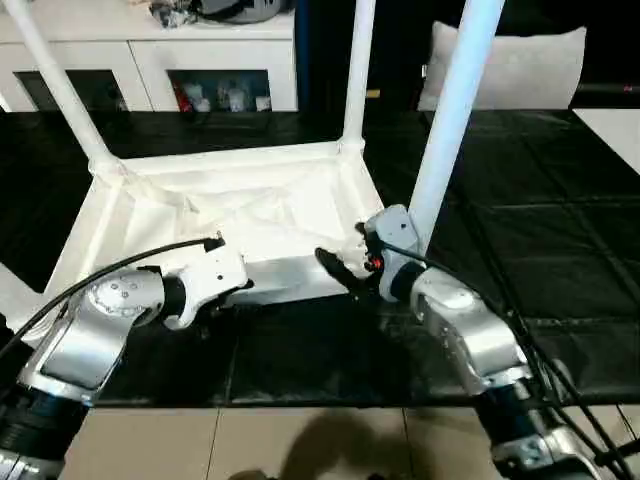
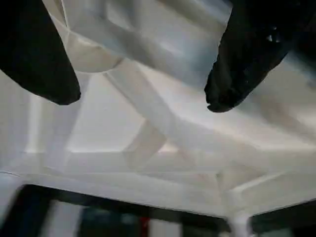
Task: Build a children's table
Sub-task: Rotate table base
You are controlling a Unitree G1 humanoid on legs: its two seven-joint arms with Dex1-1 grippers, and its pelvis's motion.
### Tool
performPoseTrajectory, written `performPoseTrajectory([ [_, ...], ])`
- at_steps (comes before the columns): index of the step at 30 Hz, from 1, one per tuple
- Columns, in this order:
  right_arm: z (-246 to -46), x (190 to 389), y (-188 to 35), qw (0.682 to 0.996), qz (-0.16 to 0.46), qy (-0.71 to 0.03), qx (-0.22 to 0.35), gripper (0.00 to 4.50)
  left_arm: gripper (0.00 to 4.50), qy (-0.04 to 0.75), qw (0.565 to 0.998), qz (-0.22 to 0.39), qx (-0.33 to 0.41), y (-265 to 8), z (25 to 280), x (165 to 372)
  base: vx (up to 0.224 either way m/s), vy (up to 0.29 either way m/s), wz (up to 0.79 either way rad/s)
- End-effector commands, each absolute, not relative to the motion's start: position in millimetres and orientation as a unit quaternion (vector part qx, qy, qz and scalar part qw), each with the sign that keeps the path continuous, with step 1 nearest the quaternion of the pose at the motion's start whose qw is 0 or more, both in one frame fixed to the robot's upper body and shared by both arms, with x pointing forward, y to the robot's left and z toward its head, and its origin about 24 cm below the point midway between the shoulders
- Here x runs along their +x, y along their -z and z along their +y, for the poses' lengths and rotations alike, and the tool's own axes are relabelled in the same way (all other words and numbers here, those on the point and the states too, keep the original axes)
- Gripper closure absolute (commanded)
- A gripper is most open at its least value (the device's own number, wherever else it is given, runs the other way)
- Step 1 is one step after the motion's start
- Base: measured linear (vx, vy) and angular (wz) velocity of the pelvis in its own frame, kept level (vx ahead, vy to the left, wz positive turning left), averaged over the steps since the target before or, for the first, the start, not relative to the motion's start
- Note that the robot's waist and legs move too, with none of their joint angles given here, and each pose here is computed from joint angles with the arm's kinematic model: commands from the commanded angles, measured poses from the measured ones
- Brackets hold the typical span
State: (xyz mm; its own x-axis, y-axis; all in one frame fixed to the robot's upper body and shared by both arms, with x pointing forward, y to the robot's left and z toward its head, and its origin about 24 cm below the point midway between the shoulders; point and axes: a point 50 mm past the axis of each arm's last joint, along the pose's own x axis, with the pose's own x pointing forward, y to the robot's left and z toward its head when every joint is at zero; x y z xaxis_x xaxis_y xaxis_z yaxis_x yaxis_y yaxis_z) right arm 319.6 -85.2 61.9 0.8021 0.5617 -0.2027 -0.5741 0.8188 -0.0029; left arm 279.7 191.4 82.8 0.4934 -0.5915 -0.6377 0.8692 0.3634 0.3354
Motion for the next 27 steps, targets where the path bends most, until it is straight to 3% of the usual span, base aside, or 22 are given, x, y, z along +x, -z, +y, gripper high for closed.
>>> performPoseTrajectory([
  [1,-111.0,331.5,-63,0.971,0.093,-0.217,-0.031,0.0,2.61,0.438,0.801,0.205,0.354,-80,193,284,0.0,0.0,0.0],
  [8,-146.4,341.0,-59,0.989,0.094,-0.113,-0.021,0.0,2.61,0.438,0.803,0.198,0.353,-77,189,286,0.0,0.0,0.0],
  [11,-170.1,344.0,-58,0.994,0.092,-0.054,-0.014,0.0,2.61,0.428,0.806,0.185,0.363,-74,188,290,0.0,0.0,0.0],
  [15,-181.4,343.5,-58,0.995,0.09,-0.033,-0.02,0.0,2.61,0.42,0.813,0.171,0.366,-74,185,294,0.0,0.0,0.0],
  [16,-194.4,342.5,-59,0.996,0.088,-0.013,-0.028,0.0,2.61,0.41,0.82,0.155,0.367,-74,180,299,0.0,0.0,0.0],
  [20,-213.6,339.6,-59,0.995,0.086,0.016,-0.039,0.0,2.61,0.401,0.825,0.137,0.373,-72,170,307,0.0,0.0,0.0],
  [27,-233.4,331.2,-55,0.994,0.093,0.041,-0.051,0.0,2.61,0.376,0.835,0.113,0.386,-64,157,316,0.0,0.0,0.0],
])
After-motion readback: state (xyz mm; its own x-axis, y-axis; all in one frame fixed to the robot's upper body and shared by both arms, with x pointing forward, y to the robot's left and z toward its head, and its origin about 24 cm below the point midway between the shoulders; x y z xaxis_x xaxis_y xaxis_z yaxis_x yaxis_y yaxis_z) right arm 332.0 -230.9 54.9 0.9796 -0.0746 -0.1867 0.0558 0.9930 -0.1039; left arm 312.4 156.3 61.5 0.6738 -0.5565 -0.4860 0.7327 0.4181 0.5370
